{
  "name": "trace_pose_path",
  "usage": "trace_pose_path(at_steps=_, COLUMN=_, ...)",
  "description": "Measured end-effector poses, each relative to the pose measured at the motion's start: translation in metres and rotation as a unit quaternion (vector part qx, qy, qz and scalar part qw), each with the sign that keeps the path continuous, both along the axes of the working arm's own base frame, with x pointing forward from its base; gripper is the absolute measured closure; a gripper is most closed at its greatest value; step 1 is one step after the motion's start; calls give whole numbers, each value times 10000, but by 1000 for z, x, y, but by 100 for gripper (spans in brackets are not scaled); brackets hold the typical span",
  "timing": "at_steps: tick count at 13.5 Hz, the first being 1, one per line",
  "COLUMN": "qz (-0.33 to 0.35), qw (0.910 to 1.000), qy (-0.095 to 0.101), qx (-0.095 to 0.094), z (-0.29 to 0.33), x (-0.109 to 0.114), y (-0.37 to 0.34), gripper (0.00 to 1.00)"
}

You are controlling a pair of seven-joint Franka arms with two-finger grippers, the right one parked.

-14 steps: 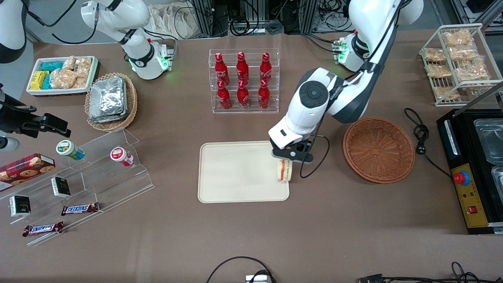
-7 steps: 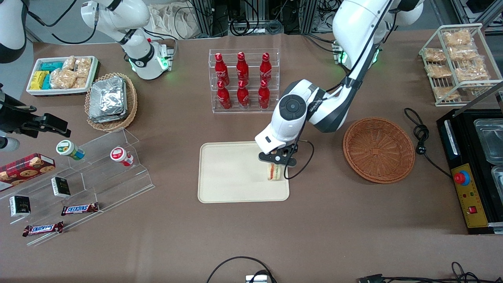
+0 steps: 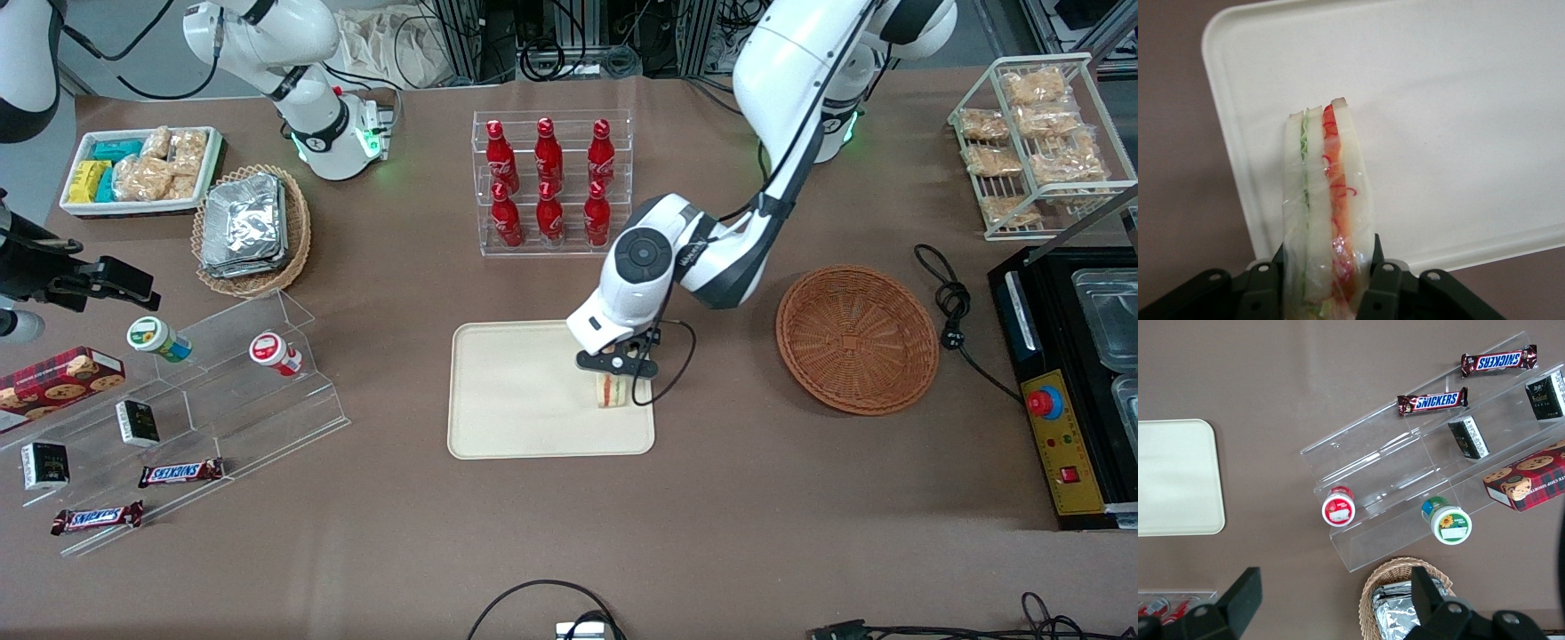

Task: Place sandwich from basket to tray
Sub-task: 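Lower the sandwich onto the tray and open the left gripper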

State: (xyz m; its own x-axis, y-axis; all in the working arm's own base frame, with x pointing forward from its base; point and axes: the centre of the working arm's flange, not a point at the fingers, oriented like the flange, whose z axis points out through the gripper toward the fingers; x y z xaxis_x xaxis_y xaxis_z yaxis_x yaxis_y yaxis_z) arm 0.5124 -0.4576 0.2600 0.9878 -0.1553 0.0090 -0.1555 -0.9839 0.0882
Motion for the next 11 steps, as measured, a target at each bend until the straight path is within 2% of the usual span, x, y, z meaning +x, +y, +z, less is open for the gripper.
trace_pose_path(at_steps=3, qz=-16, qw=10000, qy=-41, qx=50, z=-10, x=-2, y=-3, gripper=54)
trace_pose_path(at_steps=8, qz=-16, qw=9996, qy=-130, qx=244, z=-19, x=-4, y=-4, gripper=51)
trace_pose_path(at_steps=11, qz=-21, qw=9995, qy=-117, qx=286, z=-24, x=-7, y=-6, gripper=44)
